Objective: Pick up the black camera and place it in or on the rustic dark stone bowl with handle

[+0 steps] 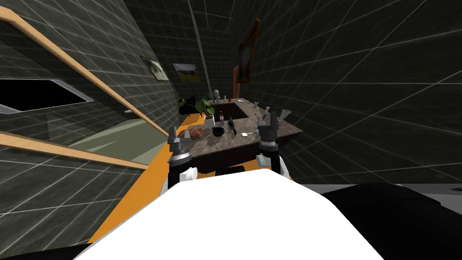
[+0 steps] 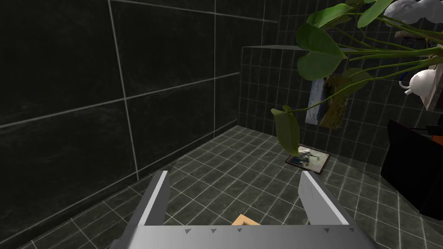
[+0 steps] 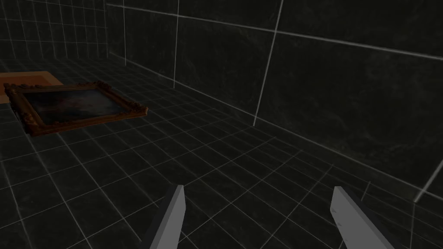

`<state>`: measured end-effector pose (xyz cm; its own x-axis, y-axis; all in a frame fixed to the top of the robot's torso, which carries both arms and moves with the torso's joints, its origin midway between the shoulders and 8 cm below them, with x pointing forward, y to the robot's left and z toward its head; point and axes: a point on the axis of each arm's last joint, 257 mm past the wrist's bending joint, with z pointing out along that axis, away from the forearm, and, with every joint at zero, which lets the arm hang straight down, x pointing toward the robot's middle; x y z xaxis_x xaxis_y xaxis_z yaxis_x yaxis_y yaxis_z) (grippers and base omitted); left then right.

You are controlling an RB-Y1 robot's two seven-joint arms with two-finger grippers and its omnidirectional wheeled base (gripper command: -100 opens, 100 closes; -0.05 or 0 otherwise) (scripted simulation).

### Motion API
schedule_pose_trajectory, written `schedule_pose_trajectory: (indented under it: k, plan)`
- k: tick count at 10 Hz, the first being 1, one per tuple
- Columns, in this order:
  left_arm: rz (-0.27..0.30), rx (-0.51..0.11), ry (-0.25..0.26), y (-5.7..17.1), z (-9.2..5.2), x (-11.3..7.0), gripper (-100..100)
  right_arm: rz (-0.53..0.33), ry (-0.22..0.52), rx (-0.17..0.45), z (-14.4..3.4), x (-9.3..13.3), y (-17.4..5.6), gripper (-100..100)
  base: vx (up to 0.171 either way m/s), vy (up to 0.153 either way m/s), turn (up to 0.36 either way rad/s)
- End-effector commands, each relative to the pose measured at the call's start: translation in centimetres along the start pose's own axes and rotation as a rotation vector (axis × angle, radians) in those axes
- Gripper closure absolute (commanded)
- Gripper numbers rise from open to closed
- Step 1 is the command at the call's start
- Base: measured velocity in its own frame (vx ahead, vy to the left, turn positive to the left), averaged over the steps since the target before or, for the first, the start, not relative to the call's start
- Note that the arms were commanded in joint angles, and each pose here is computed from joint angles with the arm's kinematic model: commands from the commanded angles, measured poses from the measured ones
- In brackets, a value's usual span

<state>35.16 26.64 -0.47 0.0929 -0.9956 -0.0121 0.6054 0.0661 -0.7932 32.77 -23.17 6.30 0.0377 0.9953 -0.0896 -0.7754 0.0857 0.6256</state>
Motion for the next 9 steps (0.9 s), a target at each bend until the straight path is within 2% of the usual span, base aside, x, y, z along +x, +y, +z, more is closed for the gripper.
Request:
schedule_pose_trajectory:
  k: [1, 4, 5, 6, 7, 8, 9]
  plan:
    - [0.0, 0.0, 0.0, 0.0, 0.0, 0.0, 0, 0.016, 0.016, 0.027, -1.1, 0.0, -0.7, -100, -0.045, -0.009, 0.282]
    - [0.0, 0.0, 0.0, 0.0, 0.0, 0.0, 0, 0.054, 0.026, 0.098, -3.8, -0.4, -2.4, -100, -0.102, -0.019, 0.304]
    - [0.0, 0.0, 0.0, 0.0, 0.0, 0.0, 0, 0.059, 0.021, 0.098, -3.8, -0.5, -2.4, -100, -0.08, -0.016, 0.072]
    - [0.0, 0.0, 0.0, 0.0, 0.0, 0.0, 0, 0.079, 0.018, 0.131, -5.0, -0.8, -3.1, -100, -0.083, -0.007, 0.195]
    - [0.0, 0.0, 0.0, 0.0, 0.0, 0.0, 0, 0.091, 0.02, 0.169, -6.4, -1.0, -3.8, -100, -0.118, -0.011, 0.466]
    - [0.0, 0.0, 0.0, 0.0, 0.0, 0.0, 0, 0.1, 0.012, 0.169, -6.4, -1.2, -3.8, -100, -0.081, -0.011, 0.163]
    - [0.0, 0.0, 0.0, 0.0, 0.0, 0.0, 0, 0.117, 0.008, 0.212, -8.0, -1.5, -4.6, -100, -0.073, -0.008, 0.276]
